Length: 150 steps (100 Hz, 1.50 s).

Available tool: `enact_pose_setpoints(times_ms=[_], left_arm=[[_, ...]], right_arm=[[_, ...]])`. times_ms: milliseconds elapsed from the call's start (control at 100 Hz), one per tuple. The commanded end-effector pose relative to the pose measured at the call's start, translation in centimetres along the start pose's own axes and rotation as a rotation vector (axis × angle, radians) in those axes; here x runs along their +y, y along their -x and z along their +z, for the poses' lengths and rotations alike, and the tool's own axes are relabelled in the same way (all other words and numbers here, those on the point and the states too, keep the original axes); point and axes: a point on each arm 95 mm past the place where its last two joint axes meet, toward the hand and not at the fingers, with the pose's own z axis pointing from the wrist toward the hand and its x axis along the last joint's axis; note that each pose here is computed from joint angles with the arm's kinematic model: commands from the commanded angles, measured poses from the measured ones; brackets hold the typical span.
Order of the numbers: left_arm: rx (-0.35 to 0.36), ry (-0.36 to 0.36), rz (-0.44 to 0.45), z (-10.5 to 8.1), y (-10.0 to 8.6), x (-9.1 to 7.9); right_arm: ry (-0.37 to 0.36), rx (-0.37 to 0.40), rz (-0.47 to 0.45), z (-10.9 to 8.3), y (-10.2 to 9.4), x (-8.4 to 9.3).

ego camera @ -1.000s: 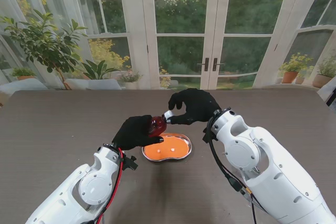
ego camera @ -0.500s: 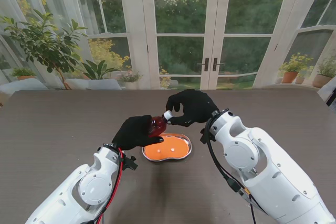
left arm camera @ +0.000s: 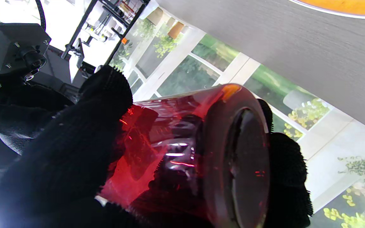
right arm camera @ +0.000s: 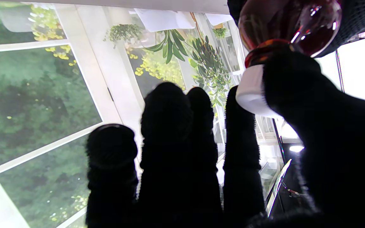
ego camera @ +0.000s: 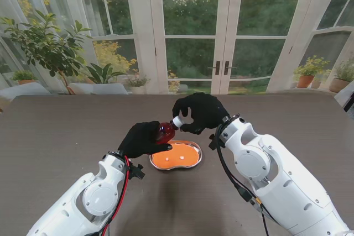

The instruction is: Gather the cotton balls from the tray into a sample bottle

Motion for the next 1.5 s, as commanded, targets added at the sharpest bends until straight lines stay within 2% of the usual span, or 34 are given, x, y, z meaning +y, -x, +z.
enact_pose_setpoints(times_ms=[0, 280, 500, 670, 960, 1490], left_arm=[[0.002, 0.017, -0.004, 0.04, -0.19, 0.19], [0.001, 0.018, -0.005, 0.06, -0.17, 0.20], [0.002, 0.018, -0.005, 0.07, -0.17, 0.21], [0.001, 0.019, -0.006, 0.06, -0.17, 0.21], [0.001, 0.018, -0.006, 0.03, -0.15, 0.18], [0.000, 0.017, -0.005, 0.02, -0.10, 0.14]], right_arm=[[-0.015, 0.009, 0.002, 0.08, -0.27, -0.20], [-0.059, 0.000, -0.003, -0.24, -0.10, 0.20], [-0.110, -0.062, 0.008, -0.51, -0.03, 0.48], [-0.131, -0.080, -0.025, -0.52, -0.16, 0.53], [-0.109, -0.078, -0.053, -0.23, -0.47, 0.37], [-0.095, -0.045, 0.007, -0.11, -0.42, -0.05]])
